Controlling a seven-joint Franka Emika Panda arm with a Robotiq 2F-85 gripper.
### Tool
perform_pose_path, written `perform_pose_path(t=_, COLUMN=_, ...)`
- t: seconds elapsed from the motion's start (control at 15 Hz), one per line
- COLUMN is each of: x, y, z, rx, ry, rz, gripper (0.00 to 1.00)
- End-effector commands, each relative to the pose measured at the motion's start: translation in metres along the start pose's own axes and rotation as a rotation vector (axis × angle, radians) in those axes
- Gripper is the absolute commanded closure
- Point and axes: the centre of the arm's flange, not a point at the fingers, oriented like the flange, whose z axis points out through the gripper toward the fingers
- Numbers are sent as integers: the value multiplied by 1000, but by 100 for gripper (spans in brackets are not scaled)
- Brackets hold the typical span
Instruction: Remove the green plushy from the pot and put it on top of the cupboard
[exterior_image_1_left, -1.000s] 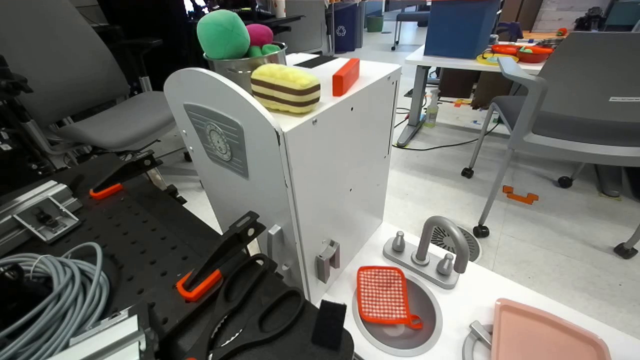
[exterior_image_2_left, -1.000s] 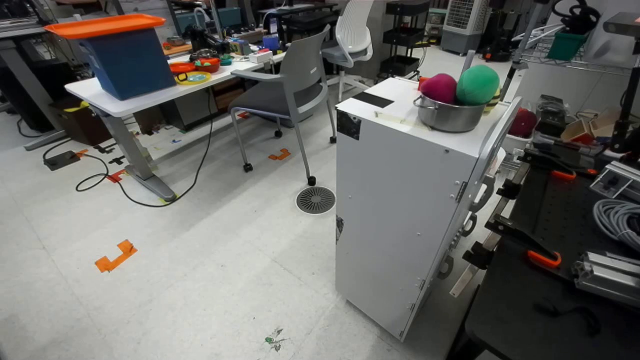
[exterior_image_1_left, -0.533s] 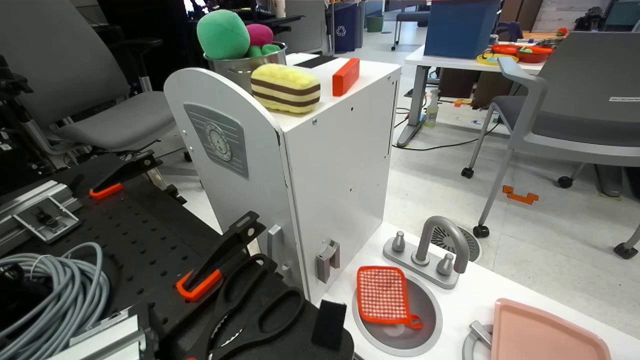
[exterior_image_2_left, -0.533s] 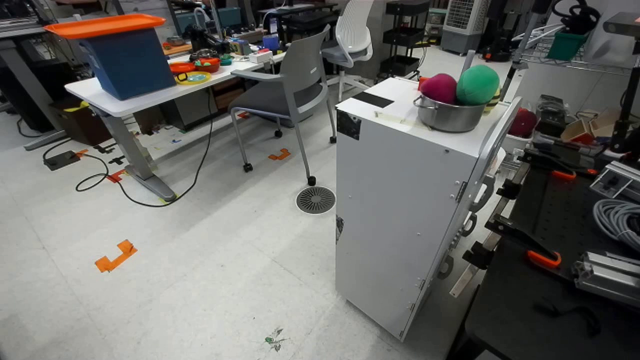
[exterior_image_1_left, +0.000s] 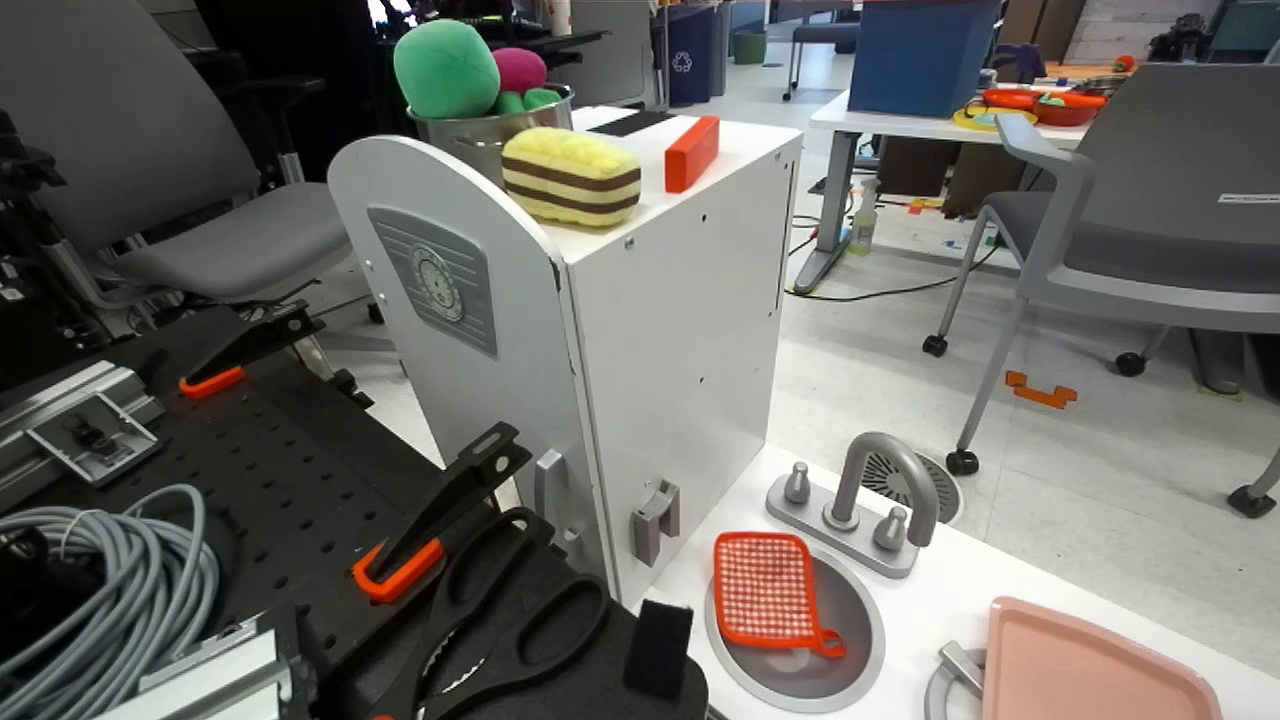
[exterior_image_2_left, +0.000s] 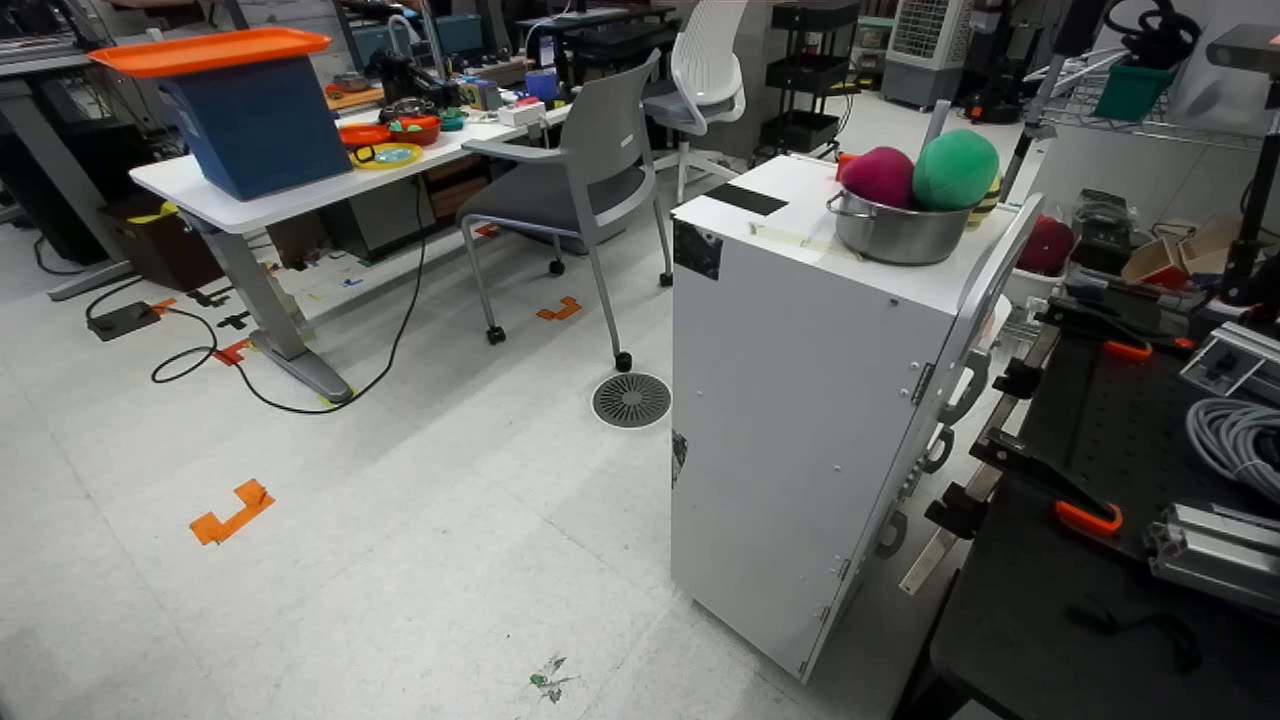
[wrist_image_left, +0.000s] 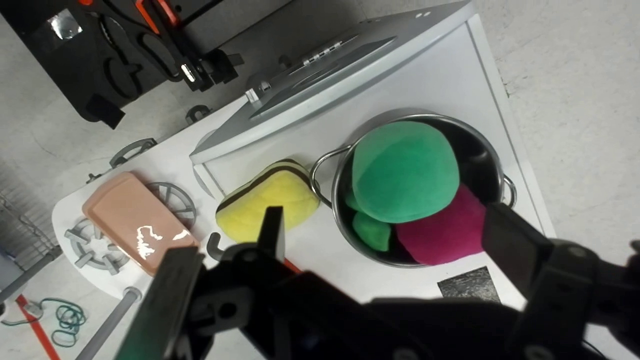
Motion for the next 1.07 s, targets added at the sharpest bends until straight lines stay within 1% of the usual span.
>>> perform_pose_path(t=0.0, x=5, y=-7, z=8, rx=23, ry=-4, rz=-4, gripper=0)
perform_pose_path(t=0.73, x=11, y=-20, z=40, rx=-6, ry=1, rz=-22, gripper=0)
perform_pose_path(t=1.0, x=12, y=-24, z=47, rx=-11, ry=17, rz=-20, gripper=0)
